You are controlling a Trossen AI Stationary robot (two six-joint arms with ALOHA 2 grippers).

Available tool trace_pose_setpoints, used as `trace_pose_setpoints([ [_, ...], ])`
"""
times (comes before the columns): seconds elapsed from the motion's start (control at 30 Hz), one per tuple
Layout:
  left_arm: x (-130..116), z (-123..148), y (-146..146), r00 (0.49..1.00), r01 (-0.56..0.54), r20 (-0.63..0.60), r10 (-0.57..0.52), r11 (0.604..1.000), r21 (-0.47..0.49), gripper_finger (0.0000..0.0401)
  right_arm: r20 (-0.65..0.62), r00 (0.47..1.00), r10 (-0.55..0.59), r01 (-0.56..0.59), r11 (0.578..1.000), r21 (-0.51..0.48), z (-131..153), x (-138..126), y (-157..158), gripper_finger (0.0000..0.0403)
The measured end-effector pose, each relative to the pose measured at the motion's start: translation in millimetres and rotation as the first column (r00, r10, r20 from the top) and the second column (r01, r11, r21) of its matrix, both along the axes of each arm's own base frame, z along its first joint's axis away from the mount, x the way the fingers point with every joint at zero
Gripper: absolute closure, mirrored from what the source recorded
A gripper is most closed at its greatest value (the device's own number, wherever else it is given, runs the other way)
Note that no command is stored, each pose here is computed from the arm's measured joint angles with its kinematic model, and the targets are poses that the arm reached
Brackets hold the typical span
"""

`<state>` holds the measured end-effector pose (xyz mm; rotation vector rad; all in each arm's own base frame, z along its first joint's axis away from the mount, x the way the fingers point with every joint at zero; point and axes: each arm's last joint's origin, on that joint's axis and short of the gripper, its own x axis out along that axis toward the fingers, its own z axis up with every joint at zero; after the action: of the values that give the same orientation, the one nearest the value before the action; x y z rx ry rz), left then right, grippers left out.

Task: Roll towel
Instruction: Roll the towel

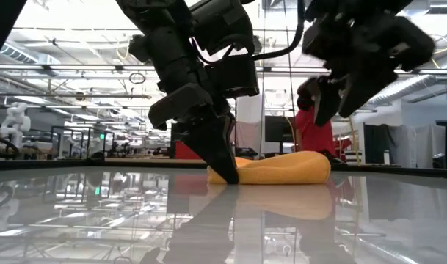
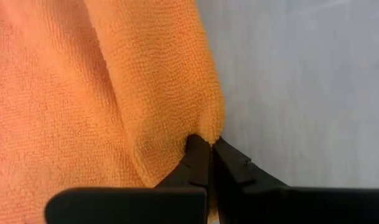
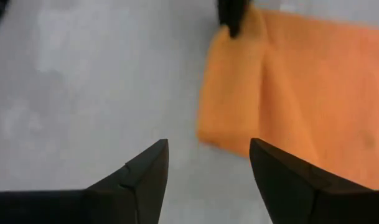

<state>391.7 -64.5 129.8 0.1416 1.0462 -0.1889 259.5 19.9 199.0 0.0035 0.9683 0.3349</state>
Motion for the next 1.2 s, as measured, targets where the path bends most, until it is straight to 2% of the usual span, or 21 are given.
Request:
trace_pose_setpoints([
  [0.1,0.8,0.1,1.2,1.0,-0.001,0.006,0.001,1.0,-0.006,0.0396,0.052,0.997,0.065,-0.058,0.99,-0.125,-2.8,4.6,20.6,0.0193],
  [0.23,2.2,0.4,3.8,1.0,0.01,0.011,-0.009,0.999,-0.04,0.0397,0.081,0.992,0.094,-0.069,0.962,-0.263,-11.6,10.7,38.2,0.0194],
  [0.3,3.3,0.6,5.0,1.0,0.025,0.02,-0.024,0.998,-0.054,0.0397,0.088,0.991,0.103,-0.075,0.958,-0.275,-16.8,15.1,42.9,0.0195],
  [0.57,5.3,1.1,11.2,0.998,0.06,0.031,-0.057,0.992,-0.115,0.0397,-0.037,0.998,0.043,-0.051,0.963,-0.265,-49.9,22.2,45.9,0.0195],
  [0.73,6.5,1.7,14.6,0.997,0.07,0.041,-0.065,0.986,-0.15,0.0397,-0.087,0.996,-0.022,-0.002,0.965,-0.262,-65.9,25.6,45.5,0.0195],
  [0.83,7.5,2.4,16.7,0.996,0.089,0.05,-0.08,0.978,-0.191,0.0397,-0.106,0.99,-0.094,0.067,0.969,-0.239,-70.9,27.3,45.9,0.0203],
  [0.93,8.6,3.4,18.7,0.994,0.107,0.062,-0.095,0.965,-0.239,0.0397,-0.111,0.983,-0.149,0.122,0.968,-0.221,-72.5,27.3,48.2,0.0242],
  [1.1,10.0,5.7,22.4,0.988,0.152,0.082,-0.132,0.926,-0.346,0.0397,-0.12,0.97,-0.211,0.194,0.972,-0.134,-66.1,25.9,47.9,0.0373],
  [1.13,10.8,6.6,23.6,0.987,0.157,0.089,-0.133,0.913,-0.377,0.0397,-0.134,0.968,-0.21,0.198,0.976,-0.095,-63.9,24.9,48.2,0.0387],
  [1.2,12.9,9.3,26.2,0.984,0.172,0.112,-0.136,0.88,-0.444,0.0397,-0.165,0.962,-0.219,0.218,0.976,-0.021,-60.7,23.4,49.3,0.0388],
])
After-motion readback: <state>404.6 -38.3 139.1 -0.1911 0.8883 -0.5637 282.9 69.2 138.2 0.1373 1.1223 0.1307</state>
